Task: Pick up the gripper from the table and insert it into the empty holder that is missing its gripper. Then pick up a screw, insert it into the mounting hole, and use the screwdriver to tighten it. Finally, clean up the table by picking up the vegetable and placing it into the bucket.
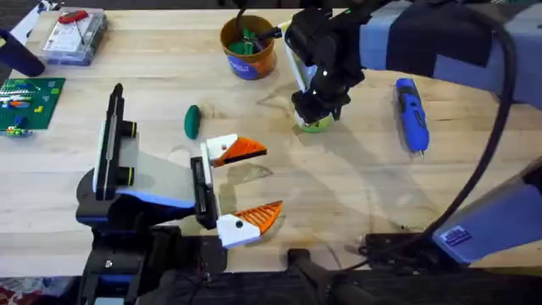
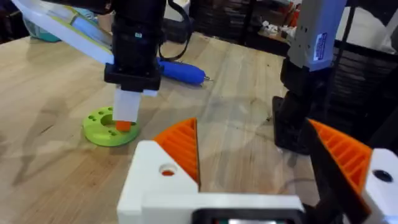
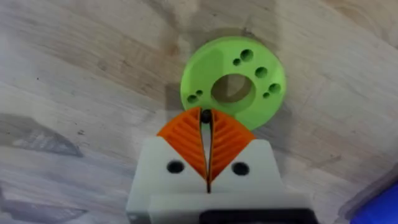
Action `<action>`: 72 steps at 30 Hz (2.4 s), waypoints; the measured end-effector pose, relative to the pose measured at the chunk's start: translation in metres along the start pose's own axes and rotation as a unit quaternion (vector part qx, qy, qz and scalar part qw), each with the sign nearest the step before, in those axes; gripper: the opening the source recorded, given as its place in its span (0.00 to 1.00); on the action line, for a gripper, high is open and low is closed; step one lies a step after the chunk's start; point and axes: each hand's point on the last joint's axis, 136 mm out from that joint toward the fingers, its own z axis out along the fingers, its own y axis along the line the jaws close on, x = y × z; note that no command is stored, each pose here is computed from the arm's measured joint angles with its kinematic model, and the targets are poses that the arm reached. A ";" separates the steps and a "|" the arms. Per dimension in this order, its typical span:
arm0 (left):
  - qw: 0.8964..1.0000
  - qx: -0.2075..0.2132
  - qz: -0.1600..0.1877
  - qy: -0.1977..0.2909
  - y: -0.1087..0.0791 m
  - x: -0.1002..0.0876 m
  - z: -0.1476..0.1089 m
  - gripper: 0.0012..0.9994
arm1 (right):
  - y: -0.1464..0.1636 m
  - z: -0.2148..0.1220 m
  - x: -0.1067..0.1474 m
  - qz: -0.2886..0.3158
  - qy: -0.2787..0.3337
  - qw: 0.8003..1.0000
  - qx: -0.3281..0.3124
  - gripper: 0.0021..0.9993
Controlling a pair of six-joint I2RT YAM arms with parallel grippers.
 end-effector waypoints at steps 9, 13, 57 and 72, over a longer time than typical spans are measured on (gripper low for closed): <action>1.000 0.000 0.000 0.000 0.000 0.000 0.000 0.99 | 0.000 0.000 0.000 0.000 0.000 1.000 0.000 0.00; 1.000 0.000 0.000 0.000 0.000 0.000 0.000 0.99 | 0.000 0.000 0.000 0.000 0.000 1.000 0.000 0.00; 1.000 0.000 0.000 0.000 0.000 0.000 0.000 0.99 | 0.097 -0.210 0.001 -0.150 -0.124 0.980 -0.052 0.00; 1.000 0.000 0.000 0.000 0.000 0.000 0.000 0.99 | 0.174 -0.217 0.025 -0.272 -0.152 0.946 -0.090 0.00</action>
